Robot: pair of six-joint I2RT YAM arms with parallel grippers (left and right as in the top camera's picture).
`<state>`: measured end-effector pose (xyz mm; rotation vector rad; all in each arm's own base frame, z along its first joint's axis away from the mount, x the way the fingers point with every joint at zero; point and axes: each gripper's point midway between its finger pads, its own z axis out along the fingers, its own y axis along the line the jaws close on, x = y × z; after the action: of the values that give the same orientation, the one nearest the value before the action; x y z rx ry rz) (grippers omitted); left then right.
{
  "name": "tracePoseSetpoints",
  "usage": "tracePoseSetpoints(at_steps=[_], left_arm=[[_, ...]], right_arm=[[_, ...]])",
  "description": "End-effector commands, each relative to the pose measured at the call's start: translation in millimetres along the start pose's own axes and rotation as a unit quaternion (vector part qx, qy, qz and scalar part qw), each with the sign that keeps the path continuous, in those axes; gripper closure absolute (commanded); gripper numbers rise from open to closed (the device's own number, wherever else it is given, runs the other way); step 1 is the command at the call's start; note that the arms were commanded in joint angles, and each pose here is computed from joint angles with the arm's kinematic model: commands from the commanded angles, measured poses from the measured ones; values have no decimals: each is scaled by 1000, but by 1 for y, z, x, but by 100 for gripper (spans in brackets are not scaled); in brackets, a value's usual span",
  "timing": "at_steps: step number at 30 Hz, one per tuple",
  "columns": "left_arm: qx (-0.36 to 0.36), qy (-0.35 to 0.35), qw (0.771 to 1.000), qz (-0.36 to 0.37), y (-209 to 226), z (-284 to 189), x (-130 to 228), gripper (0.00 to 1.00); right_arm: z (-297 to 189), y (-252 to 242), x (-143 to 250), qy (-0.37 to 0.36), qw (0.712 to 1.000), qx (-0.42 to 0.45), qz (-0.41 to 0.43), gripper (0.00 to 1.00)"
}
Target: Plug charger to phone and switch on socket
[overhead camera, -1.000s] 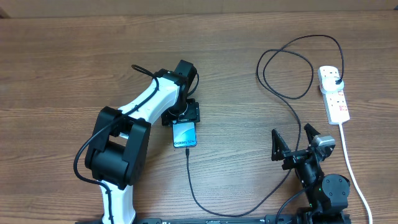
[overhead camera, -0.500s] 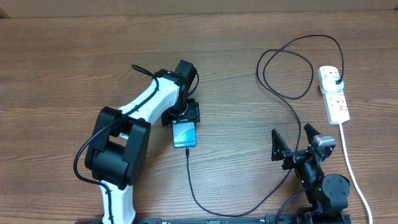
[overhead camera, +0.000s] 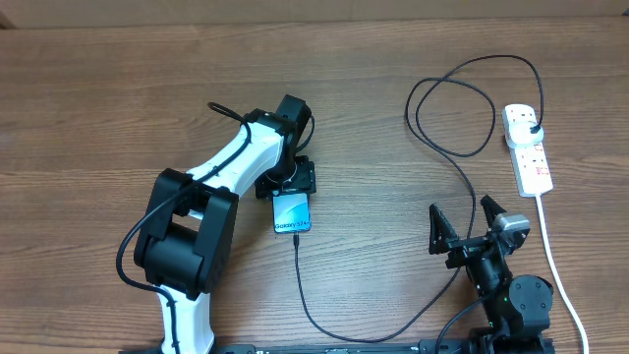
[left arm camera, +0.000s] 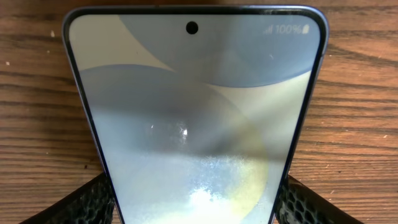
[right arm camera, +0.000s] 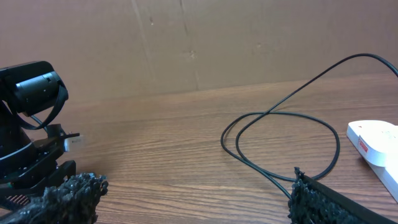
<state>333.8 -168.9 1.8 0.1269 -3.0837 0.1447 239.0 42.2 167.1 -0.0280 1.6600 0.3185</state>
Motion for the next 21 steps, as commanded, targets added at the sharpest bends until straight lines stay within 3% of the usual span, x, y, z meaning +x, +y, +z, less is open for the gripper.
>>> tracePoseSetpoints(at_steps=[1, 21], left_arm=[[6, 25, 1000, 11, -3, 18, 12, 28], [0, 23, 1000, 11, -1, 18, 11, 28]], right_arm=[[0, 1, -2, -5, 1000, -1, 2, 0], [0, 1, -2, -5, 1000, -1, 2, 0]])
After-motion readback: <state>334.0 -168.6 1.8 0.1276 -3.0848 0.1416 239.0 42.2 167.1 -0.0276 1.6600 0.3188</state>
